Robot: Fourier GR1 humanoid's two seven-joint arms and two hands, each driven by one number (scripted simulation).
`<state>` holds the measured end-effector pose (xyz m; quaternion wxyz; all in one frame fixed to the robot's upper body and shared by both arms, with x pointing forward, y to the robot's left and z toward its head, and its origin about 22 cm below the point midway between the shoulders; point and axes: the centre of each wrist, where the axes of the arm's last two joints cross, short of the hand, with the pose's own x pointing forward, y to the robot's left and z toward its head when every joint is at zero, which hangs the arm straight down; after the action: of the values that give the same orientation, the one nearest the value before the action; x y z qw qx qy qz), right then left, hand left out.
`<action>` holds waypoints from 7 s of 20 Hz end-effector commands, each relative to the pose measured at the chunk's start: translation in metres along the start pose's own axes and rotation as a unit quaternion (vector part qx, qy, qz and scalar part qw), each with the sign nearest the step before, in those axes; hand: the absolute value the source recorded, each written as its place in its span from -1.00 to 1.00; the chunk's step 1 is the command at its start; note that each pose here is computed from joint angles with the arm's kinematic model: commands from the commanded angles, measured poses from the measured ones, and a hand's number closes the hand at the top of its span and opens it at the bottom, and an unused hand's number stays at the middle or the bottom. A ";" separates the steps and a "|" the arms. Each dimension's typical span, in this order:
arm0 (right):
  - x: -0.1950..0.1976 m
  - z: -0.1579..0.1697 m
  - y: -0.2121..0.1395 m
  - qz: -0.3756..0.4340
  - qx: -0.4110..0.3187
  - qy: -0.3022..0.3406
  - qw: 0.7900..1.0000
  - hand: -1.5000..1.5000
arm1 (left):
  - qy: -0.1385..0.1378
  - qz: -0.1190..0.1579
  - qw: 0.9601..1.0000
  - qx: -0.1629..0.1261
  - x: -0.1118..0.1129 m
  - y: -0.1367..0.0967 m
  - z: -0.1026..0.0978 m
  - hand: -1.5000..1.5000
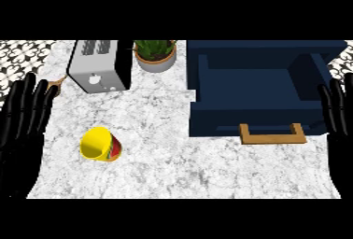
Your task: Pick up the cup, place it into the drawer and close the drawer
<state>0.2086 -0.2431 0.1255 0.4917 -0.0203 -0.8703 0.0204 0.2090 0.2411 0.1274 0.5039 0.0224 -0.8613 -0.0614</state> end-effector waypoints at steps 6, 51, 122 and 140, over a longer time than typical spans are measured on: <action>0.002 -0.005 0.007 -0.003 0.032 -0.019 0.999 -1.00 | -0.057 0.165 0.943 -0.283 -0.004 0.012 -0.012 -1.00; -0.010 -0.064 -0.010 0.002 0.113 0.046 0.993 -1.00 | 0.203 0.142 0.946 -0.207 -0.249 0.092 0.063 -1.00; -0.018 -0.076 -0.012 0.030 0.091 0.049 0.994 -1.00 | -0.046 0.094 0.993 -0.060 -0.062 -0.154 -0.225 1.00; -0.024 -0.081 -0.014 0.004 0.128 0.027 0.991 -1.00 | 0.146 -0.037 0.981 -0.122 -0.084 -0.200 -0.226 1.00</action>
<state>0.2838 -0.2630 0.1483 0.5204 0.0305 -0.8443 0.1241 0.4428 0.0319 0.1510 0.5973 -0.0058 -0.7891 -0.1430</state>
